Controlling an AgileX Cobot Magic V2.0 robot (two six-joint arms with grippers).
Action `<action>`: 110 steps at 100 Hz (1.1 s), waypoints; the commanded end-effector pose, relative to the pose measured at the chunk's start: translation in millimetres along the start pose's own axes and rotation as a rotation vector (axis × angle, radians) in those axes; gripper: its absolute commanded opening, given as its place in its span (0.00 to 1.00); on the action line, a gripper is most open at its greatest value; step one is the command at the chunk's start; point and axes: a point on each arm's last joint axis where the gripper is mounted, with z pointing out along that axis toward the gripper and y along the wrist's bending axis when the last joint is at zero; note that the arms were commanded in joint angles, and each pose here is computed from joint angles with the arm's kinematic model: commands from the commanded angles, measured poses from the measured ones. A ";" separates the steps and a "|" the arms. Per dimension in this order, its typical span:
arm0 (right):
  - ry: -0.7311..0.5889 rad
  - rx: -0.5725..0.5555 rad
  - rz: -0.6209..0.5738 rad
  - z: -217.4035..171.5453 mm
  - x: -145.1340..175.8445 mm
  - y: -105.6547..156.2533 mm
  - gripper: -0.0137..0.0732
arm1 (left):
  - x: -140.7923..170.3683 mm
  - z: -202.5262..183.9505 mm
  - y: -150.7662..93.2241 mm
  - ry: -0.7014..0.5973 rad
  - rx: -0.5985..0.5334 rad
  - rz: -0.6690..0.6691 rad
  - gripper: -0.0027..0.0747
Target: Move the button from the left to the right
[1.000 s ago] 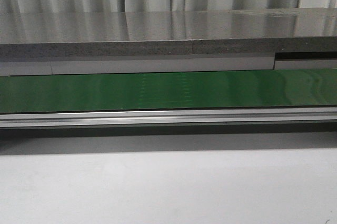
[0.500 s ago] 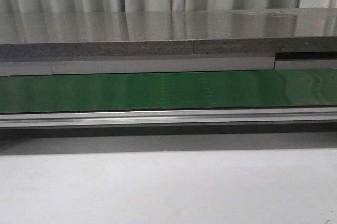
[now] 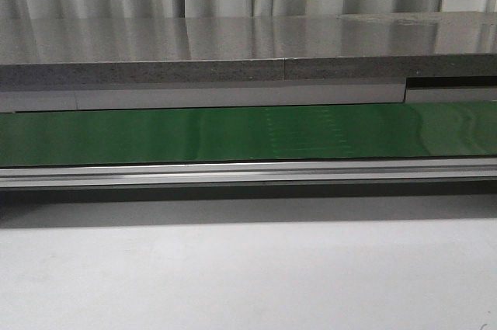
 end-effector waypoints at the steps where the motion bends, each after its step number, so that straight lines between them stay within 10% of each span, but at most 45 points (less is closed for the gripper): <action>1: -0.092 0.036 0.013 -2.6 -14.6 -3.0 0.08 | -15.0 -1.2 -0.2 -0.093 0.004 -0.016 0.01; 54: -0.122 0.083 -0.028 -10.4 -6.5 -6.3 0.08 | -15.0 -1.2 -0.2 -0.093 0.004 -0.016 0.01; 110: -0.268 0.114 0.047 -23.7 71.8 -9.2 0.08 | -15.0 -1.2 -0.2 -0.093 0.004 -0.016 0.01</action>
